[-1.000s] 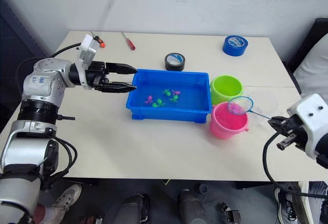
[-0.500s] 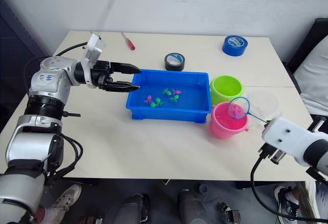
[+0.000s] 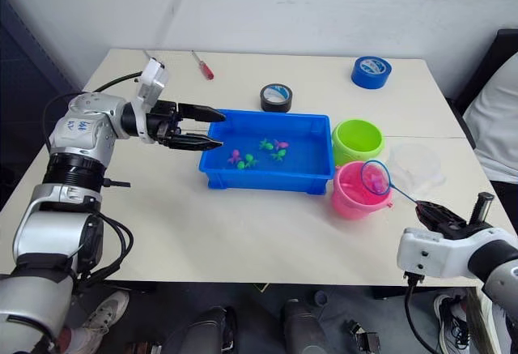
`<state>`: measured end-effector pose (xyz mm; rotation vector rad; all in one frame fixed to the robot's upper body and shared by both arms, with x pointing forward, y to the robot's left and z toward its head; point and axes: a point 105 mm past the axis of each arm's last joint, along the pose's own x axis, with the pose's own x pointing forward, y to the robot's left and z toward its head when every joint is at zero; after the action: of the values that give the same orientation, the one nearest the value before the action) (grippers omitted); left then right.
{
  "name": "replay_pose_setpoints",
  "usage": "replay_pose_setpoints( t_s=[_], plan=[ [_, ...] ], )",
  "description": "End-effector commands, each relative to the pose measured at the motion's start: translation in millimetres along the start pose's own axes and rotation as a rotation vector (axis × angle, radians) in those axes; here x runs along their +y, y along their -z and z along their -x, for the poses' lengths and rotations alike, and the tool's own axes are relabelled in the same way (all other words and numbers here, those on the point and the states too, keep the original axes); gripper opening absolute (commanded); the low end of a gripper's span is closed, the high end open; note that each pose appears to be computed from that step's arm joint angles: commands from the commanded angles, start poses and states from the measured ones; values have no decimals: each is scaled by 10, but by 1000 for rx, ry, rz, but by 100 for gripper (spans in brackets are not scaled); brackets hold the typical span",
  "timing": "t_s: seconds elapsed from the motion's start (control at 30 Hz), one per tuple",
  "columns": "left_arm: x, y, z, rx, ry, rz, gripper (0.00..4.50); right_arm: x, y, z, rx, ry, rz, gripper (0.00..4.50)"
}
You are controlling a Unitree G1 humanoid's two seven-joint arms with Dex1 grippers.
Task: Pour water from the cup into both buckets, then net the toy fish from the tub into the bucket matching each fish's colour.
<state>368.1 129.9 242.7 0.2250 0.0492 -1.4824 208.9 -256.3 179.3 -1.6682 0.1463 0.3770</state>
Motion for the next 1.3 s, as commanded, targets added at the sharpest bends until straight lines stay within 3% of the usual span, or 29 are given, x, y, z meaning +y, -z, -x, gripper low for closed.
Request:
replay_pose_setpoints(
  t_s=[0.03, 0.53, 1.3],
  plan=[
    [-29, -88, -7, -7, 17, -42, 387, -4, -42, 21, 9, 54, 87, 0],
    [-59, -77, -12, -22, 11, -37, 387, 75, -312, 24, 93, 250, 228, 0],
    [-62, -86, -18, -29, 0, -41, 387, 93, -251, 126, 191, 320, 453, 0]
  ],
)
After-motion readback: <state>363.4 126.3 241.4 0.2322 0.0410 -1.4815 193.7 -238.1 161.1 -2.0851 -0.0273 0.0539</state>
